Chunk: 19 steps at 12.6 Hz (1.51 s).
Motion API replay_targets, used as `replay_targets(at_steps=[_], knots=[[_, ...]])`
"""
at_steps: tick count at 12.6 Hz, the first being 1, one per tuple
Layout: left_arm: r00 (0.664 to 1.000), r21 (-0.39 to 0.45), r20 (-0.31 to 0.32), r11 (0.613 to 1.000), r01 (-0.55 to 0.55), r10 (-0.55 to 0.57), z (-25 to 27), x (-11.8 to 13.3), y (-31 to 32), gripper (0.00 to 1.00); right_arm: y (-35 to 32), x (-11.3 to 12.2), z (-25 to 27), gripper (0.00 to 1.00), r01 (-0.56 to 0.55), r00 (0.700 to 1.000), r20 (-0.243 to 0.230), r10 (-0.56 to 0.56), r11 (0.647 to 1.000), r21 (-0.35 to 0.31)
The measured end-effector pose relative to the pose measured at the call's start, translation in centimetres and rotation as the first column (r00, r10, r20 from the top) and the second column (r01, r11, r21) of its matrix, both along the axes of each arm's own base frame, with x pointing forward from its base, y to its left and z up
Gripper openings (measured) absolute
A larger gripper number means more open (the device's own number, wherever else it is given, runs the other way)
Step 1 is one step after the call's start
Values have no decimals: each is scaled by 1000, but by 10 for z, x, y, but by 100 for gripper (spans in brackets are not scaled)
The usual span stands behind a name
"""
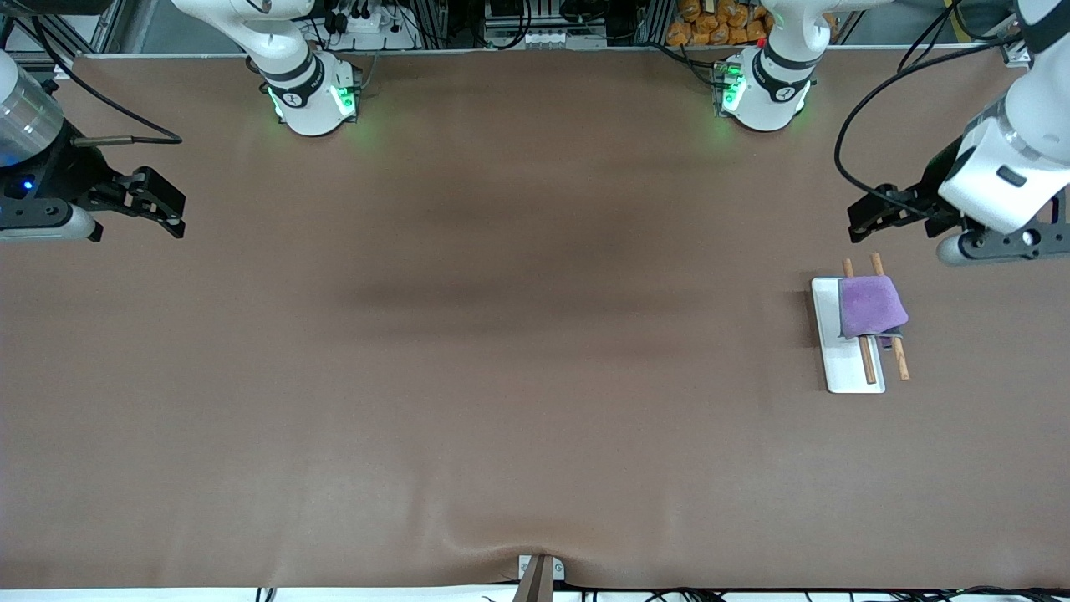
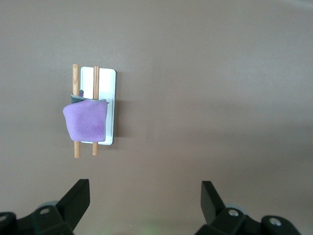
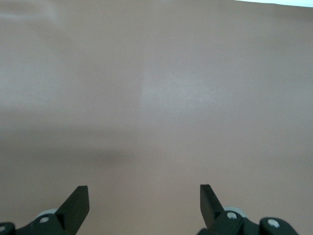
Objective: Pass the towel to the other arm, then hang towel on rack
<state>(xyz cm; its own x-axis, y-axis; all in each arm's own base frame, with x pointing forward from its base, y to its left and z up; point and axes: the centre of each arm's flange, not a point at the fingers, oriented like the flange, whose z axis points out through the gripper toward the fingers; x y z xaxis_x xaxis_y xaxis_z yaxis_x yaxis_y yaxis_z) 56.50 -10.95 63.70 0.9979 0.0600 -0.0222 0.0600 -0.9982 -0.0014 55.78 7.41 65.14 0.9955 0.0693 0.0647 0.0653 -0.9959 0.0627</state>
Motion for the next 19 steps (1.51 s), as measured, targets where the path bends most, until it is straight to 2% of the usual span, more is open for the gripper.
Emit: replay_targets(at_steps=[14,19], knots=[[1000,32,1,999,6,-6,23,-51,19,100,-4,-1,-1,100,15,1000,-12,-15,1000,7],[1000,31,2,999,-23,23,25,-60,39,100,-4,-1,-1,100,16,1000,-13,-16,1000,7]])
